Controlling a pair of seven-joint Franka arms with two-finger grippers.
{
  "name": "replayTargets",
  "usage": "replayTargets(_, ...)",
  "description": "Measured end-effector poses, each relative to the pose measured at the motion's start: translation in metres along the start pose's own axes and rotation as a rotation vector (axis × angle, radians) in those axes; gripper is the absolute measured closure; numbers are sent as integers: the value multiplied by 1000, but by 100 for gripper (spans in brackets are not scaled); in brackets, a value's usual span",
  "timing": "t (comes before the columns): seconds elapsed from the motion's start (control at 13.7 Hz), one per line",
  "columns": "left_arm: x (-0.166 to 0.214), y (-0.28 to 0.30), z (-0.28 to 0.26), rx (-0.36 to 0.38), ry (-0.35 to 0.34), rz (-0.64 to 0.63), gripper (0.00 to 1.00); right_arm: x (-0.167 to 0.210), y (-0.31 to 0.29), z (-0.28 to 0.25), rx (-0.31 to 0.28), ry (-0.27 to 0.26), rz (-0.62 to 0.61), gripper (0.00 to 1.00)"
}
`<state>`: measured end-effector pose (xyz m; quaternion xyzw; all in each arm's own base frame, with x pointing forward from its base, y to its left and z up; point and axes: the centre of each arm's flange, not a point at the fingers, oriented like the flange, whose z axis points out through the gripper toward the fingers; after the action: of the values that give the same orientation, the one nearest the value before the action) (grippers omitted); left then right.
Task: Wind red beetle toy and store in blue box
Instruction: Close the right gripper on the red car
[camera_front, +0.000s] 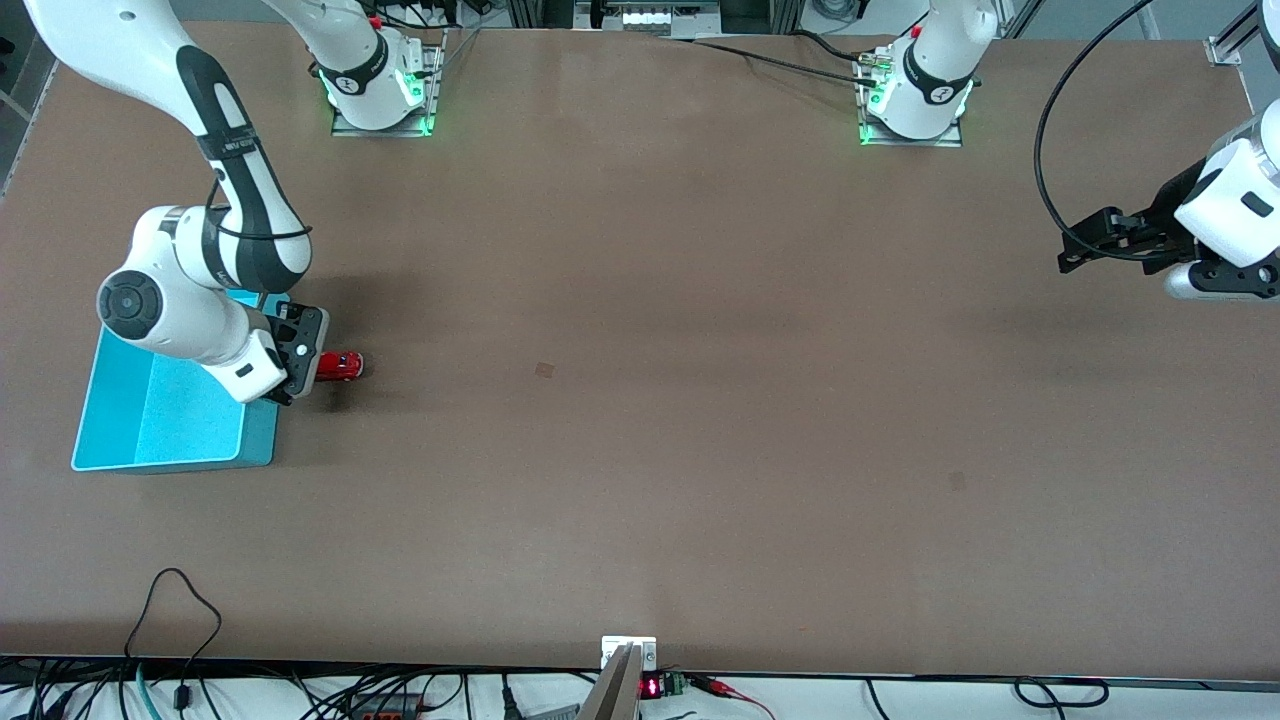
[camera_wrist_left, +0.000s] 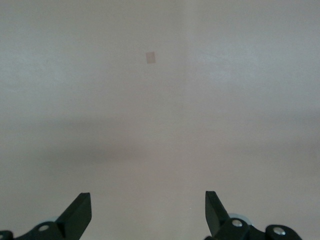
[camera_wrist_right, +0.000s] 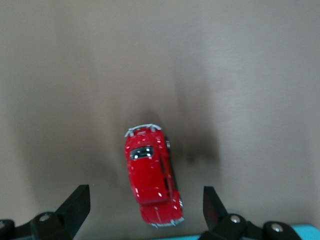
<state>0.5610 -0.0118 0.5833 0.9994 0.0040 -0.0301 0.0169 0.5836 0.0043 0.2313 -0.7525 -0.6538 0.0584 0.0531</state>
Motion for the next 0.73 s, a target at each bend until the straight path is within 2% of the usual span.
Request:
replayTargets(0.15,0,0,0,0,0,0,0,-4,-2,15,20,-4,-19,0)
replayTargets(0.44,0,0,0,0,0,0,0,-3,4,22,-29,-1,-93,0)
replayTargets(0.73,0,0,0,0,0,0,0,-1,5,23,-37,-1,-133,0)
